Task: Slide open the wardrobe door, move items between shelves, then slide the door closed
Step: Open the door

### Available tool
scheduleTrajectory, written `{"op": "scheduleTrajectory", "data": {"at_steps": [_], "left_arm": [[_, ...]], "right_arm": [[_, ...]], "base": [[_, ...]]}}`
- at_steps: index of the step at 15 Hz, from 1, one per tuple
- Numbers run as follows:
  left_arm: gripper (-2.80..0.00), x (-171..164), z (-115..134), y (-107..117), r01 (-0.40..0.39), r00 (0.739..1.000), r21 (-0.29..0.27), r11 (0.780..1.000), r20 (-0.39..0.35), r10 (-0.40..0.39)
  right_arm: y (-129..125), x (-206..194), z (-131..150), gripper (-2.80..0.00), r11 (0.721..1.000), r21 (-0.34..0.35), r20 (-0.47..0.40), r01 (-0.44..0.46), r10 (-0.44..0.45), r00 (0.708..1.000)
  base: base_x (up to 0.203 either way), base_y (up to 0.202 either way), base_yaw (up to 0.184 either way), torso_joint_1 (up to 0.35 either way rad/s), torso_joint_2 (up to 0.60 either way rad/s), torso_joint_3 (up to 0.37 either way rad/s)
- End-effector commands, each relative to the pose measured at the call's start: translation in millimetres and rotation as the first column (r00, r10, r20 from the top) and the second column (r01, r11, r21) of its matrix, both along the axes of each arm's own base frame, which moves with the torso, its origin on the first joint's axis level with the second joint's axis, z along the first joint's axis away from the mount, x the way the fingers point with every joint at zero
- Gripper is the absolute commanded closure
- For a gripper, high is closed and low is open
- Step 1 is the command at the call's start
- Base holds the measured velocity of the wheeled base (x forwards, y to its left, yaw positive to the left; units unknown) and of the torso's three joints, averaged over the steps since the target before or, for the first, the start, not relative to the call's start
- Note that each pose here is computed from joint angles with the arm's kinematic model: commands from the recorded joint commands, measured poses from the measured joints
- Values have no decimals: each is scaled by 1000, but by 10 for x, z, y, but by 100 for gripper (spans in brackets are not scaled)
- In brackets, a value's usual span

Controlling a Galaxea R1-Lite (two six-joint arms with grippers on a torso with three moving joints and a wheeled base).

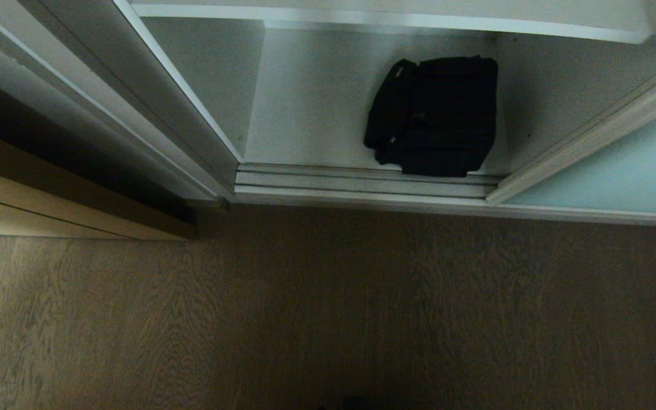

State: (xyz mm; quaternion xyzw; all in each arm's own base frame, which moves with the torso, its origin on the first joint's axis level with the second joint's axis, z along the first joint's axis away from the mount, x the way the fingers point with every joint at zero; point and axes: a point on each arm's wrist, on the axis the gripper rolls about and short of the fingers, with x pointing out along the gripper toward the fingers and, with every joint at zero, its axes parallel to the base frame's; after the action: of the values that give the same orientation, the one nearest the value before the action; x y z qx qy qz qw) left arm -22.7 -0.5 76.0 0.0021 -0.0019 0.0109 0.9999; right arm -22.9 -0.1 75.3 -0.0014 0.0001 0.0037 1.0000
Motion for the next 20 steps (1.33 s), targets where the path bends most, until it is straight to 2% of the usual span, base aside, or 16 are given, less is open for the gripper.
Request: {"op": "scheduleTrajectory", "data": {"at_steps": [1,6,20], "left_arm": [[0,3,0,0,0,1000,0,1000,-4,0],[0,3,0,0,-2,1000,0,1000,-4,2],[0,3,0,0,-1,1000,0,1000,-4,1]], "right_arm": [[0,-1,-3,0,1000,0,1,-1,1,1000],[0,-1,0,0,1000,0,2,-2,2,1000],[0,-1,0,0,1000,0,2,0,0,1000]], "base": [[0,0,0,0,0,0],[1,20,-2,0,1,1],[0,193,-2,2,3,2]]}}
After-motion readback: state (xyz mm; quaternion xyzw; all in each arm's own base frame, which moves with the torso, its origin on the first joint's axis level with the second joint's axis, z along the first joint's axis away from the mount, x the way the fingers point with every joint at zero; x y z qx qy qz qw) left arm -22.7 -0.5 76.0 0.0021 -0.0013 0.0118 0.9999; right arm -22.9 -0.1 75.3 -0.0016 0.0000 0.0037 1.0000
